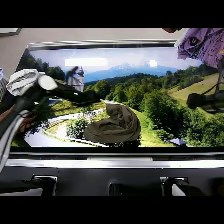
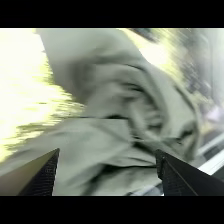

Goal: Fold the clothes and pants, and hang the long-sleeved shirts on hangers.

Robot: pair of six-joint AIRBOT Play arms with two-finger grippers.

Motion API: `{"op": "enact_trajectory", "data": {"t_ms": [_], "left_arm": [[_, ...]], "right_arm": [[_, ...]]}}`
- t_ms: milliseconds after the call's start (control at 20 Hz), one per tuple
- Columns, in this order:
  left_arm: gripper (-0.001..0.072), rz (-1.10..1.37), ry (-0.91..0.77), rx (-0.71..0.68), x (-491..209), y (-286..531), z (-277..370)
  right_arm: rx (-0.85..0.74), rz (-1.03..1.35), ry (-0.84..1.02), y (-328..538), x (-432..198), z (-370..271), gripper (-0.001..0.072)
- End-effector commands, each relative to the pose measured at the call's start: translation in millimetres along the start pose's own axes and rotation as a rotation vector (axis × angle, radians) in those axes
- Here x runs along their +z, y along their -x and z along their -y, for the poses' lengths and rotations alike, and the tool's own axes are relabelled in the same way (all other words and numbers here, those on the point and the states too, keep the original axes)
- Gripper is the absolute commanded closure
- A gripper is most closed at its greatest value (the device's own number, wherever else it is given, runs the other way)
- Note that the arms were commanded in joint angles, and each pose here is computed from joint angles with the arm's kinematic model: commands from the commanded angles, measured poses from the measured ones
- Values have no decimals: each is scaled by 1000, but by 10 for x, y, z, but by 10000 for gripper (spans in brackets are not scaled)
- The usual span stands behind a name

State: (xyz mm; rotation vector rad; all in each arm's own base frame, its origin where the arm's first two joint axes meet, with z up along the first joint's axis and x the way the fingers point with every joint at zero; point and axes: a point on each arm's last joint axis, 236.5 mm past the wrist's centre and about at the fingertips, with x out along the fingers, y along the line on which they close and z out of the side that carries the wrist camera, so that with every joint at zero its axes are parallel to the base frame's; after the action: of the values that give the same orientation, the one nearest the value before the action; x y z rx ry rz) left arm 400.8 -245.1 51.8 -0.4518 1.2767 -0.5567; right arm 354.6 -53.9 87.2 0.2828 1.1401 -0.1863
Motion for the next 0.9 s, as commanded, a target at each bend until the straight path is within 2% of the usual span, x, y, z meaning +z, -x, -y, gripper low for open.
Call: {"op": "enact_trajectory", "data": {"t_ms": [0, 150, 450, 750, 800, 850], "left_arm": [[-10, 23, 81, 69, 111, 428, -524], [-10, 46, 115, 78, 179, 521, -675], [-10, 58, 128, 82, 212, 557, -734], [-10, 58, 128, 82, 211, 557, -735], [-9, 42, 130, 81, 173, 557, -730], [-9, 18, 137, 84, 117, 556, -737]], "right_arm": [[441, -197, -251, -644, -10, -535, 210], [592, -373, -230, -1167, -268, -993, 210], [600, -611, -91, -1809, -1025, -1546, 209], [590, -655, -40, -1878, -1266, -1823, 212], [590, -662, -33, -1872, -1293, -1848, 230], [590, -668, -20, -1865, -1322, -1864, 294]]}}
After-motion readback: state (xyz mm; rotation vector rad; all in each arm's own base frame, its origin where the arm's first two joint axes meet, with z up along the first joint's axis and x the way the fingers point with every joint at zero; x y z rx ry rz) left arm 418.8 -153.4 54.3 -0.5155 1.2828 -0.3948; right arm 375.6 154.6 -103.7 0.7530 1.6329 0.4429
